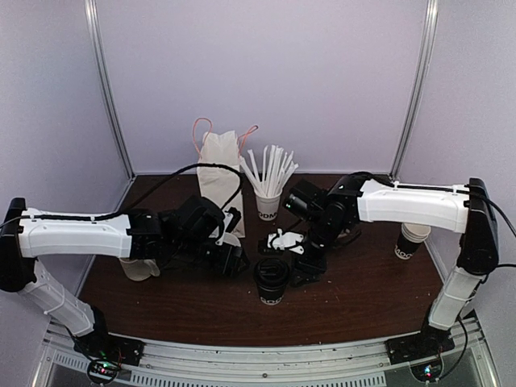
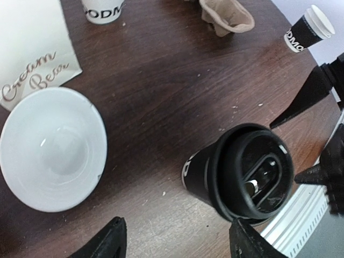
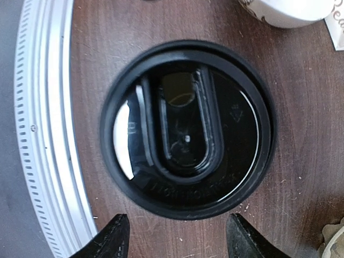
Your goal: Pack the takeout coffee
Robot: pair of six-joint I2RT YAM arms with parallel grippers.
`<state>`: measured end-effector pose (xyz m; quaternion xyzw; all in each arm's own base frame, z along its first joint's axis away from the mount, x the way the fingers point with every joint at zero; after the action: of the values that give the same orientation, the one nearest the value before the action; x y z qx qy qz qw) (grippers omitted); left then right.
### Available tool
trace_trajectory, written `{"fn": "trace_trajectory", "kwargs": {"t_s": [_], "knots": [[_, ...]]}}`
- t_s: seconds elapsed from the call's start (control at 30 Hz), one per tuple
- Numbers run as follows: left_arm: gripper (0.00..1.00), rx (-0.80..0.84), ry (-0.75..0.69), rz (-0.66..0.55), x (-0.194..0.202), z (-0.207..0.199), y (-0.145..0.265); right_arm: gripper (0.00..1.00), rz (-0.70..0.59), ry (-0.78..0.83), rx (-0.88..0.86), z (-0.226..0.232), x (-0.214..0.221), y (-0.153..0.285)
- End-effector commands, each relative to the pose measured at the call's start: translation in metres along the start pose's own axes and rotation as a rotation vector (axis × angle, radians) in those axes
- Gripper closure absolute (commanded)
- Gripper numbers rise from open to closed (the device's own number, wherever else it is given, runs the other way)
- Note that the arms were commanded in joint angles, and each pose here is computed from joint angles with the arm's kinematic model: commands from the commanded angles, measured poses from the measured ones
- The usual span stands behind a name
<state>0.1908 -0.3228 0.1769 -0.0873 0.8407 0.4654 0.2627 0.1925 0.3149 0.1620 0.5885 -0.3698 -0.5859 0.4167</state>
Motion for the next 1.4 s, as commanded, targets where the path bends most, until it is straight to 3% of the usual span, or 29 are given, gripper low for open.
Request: {"fn": "trace_trajectory", "kwargs": {"t_s": [0.0, 0.33, 0.57, 0.77, 0.87, 0.93, 1.03, 1.37], "knots": [[0.32, -0.004, 0.056, -0.068, -0.007, 0.006, 0.013, 0.36, 0.031, -0.075, 0.101, -0.027, 0.001, -0.001], [0.32, -0.008, 0.065, -0.070, -0.003, 0.012, 0.017, 0.37, 0.020, -0.281, 0.117, -0.079, 0.017, 0.006], [0.32, 0.011, 0.087, -0.067, -0.001, 0.011, 0.016, 0.37, 0.002, -0.315, 0.111, -0.088, 0.020, 0.013], [0.44, 0.029, 0.216, -0.068, 0.000, 0.013, 0.007, 0.38, -0.004, -0.378, 0.106, -0.087, 0.039, 0.027], [0.47, 0.104, 0.269, -0.028, 0.001, 0.001, -0.004, 0.42, -0.095, -0.439, 0.012, -0.084, 0.043, 0.038], [0.49, 0.145, 0.295, 0.019, 0.005, -0.008, -0.012, 0.47, -0.213, -0.481, -0.138, -0.075, 0.035, 0.042], [0.50, 0.206, 0.319, 0.057, 0.007, -0.019, -0.022, 0.54, -0.289, -0.513, -0.295, -0.063, 0.027, 0.036], [0.51, 0.221, 0.349, 0.097, 0.010, -0.024, -0.037, 0.59, -0.320, -0.562, -0.396, -0.068, 0.020, 0.019]]}}
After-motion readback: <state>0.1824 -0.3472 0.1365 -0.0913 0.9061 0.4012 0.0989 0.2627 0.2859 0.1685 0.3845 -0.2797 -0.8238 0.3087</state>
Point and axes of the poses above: each gripper's point midway between its finger pads, its own y axis back along the fingers, its own z axis along the line the jaws close on, x = y × z, the point moved 4 cm from there along y, back along the fingers, and after that the axes turned 11 degrees about y, right-handed, at the moved point
